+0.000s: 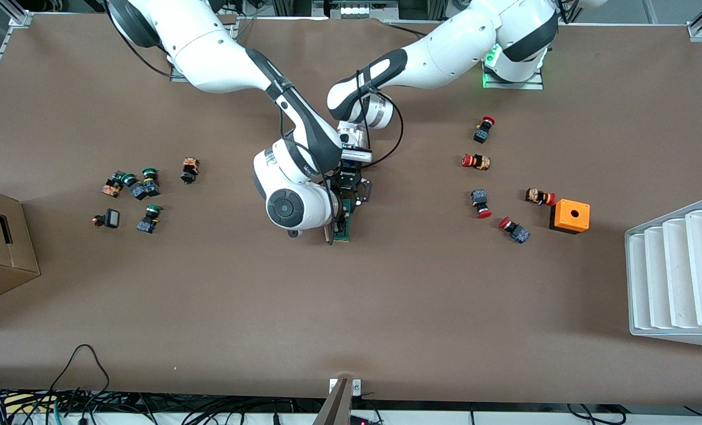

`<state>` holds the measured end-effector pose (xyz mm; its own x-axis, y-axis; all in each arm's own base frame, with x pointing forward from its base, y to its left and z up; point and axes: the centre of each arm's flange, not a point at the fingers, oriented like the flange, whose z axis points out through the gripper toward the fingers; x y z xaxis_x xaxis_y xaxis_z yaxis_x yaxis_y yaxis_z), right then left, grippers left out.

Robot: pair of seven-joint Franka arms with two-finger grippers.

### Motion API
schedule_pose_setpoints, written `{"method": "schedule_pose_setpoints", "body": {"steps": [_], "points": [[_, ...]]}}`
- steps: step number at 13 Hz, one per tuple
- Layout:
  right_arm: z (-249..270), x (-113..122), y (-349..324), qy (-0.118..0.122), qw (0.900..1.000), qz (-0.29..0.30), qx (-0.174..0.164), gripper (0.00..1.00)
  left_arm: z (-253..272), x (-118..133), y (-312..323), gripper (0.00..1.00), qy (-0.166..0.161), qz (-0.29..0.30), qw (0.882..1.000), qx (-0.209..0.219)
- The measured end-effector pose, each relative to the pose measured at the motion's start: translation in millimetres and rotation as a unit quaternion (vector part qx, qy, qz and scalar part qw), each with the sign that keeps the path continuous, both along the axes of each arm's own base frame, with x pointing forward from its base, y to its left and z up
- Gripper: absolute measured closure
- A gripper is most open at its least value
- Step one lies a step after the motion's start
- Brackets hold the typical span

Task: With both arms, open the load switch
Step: 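Push the white handle down with the right gripper toward the switch base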

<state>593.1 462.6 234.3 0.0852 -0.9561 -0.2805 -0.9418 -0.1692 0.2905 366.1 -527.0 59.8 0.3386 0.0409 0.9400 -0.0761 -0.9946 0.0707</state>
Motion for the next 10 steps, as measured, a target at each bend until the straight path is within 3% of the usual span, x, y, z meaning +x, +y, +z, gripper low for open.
{"method": "schedule_pose_setpoints", "body": {"steps": [10], "points": [[-20,-10,1,-0.003,1.000,0.003,-0.011,0.69,0,0,0,0.48,0.000,0.000,1.000,0.000]]}}
